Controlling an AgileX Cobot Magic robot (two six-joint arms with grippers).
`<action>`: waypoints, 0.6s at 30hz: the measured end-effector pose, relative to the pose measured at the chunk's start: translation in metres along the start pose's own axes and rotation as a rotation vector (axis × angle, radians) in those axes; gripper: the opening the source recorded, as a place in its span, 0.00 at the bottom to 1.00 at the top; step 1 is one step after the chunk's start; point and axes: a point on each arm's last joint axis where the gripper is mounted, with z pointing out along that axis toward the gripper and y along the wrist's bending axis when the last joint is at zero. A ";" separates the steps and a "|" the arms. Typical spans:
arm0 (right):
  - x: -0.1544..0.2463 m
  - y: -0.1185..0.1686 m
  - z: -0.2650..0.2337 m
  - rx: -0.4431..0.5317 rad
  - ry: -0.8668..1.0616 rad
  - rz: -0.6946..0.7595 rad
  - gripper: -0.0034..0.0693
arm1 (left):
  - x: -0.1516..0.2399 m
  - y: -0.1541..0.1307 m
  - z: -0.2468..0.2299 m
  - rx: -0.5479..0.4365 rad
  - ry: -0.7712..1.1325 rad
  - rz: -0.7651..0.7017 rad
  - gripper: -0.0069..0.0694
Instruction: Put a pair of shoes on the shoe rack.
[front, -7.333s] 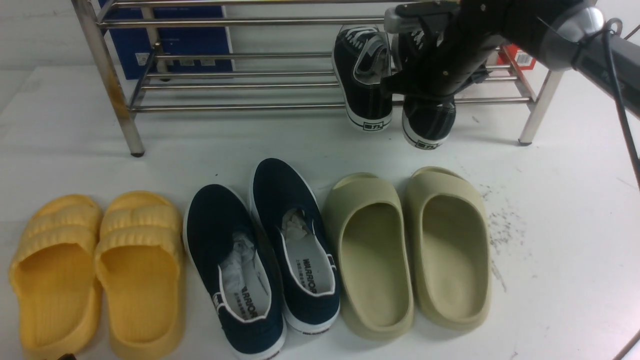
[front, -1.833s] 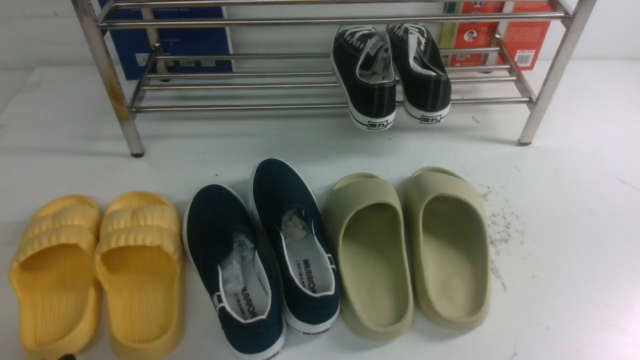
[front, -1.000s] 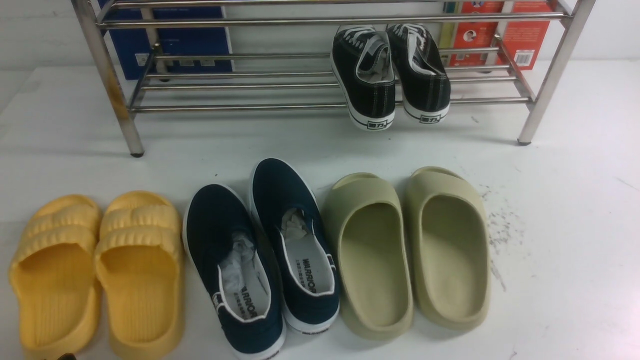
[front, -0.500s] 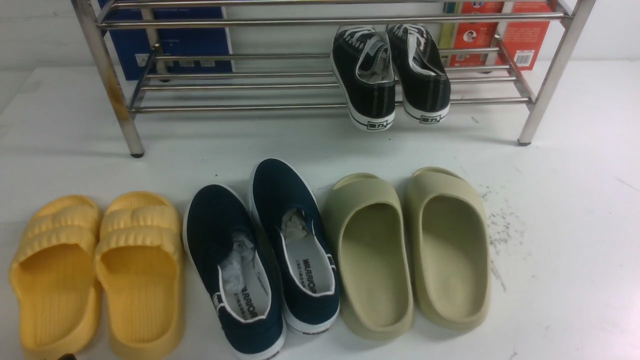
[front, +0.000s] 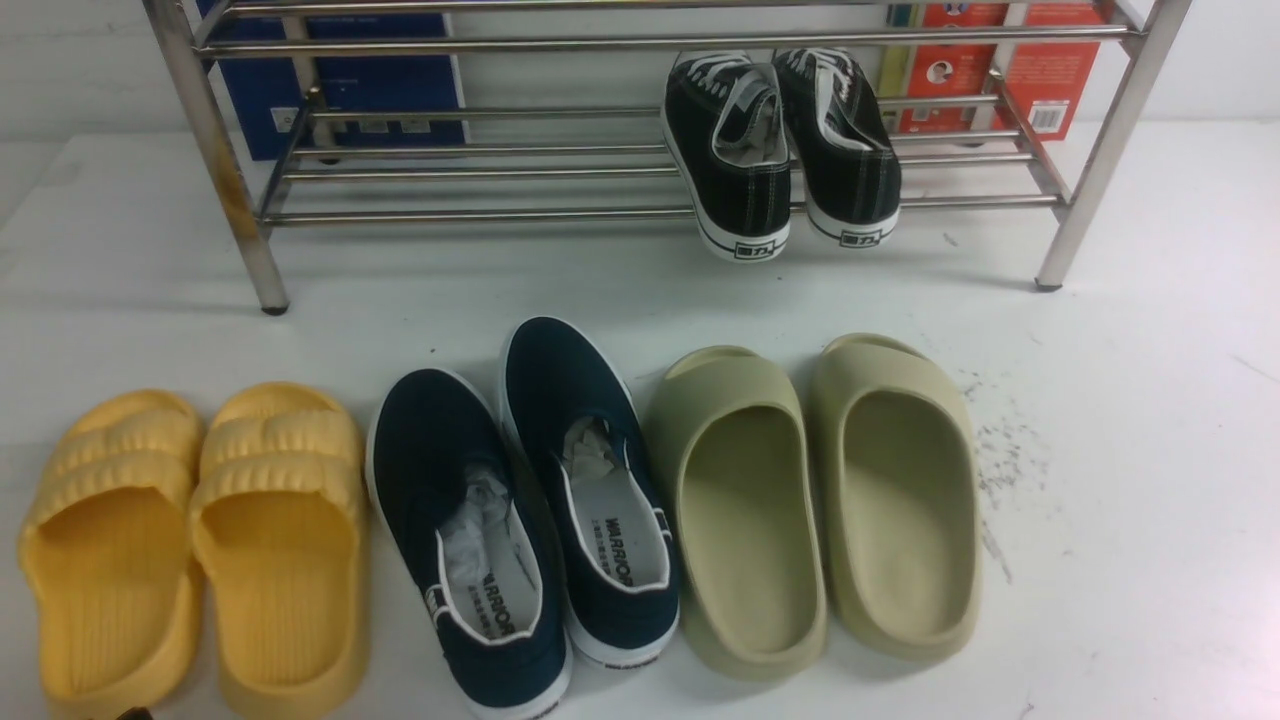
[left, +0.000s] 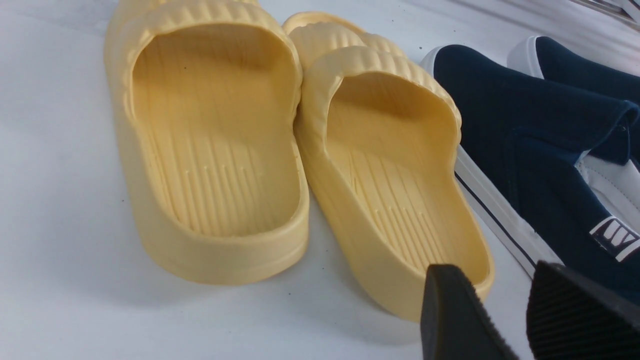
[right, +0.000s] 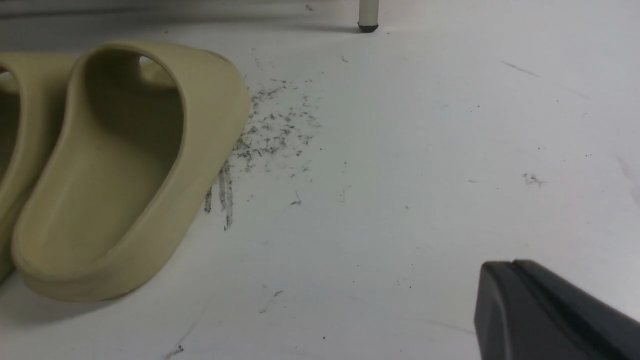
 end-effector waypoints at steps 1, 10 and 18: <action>0.000 0.000 0.000 0.000 0.000 0.000 0.05 | 0.000 0.000 0.000 0.000 0.000 0.000 0.40; 0.000 0.000 0.000 0.000 0.000 0.000 0.06 | 0.000 0.000 0.000 0.000 0.000 0.000 0.40; 0.000 0.000 0.000 0.000 0.000 0.000 0.07 | 0.000 0.000 0.000 0.000 0.000 0.000 0.40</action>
